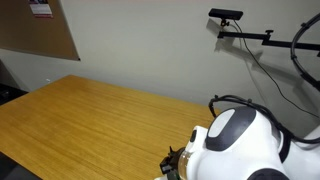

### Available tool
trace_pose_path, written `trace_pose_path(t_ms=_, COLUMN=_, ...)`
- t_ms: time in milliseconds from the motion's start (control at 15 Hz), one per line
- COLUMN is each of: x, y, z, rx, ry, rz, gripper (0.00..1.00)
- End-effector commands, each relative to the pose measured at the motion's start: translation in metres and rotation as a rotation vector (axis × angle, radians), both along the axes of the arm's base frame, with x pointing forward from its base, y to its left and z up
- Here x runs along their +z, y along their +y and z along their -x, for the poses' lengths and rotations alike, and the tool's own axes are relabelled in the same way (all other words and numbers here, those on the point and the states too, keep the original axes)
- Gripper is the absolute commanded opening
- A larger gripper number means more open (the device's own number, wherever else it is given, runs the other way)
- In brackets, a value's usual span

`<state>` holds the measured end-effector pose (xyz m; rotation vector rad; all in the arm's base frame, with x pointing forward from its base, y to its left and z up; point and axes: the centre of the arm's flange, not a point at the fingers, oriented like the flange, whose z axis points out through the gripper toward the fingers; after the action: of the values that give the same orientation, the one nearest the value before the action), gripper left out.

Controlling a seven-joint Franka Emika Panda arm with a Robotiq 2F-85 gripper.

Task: Remove the pen from the mug and put it on the table

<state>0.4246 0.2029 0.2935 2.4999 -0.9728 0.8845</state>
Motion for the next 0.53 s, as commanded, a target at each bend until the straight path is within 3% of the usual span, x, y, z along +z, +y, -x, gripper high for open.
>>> trace_pose_path(t_ms=0, x=0.025, y=-0.017, z=0.007, rx=-0.072, ry=-0.091, rz=0.005, gripper=0.03)
trace_pose_path(t_ms=467, x=0.054, y=-0.070, z=0.001, rx=-0.252, ry=-0.210, rz=-0.035, gripper=0.03)
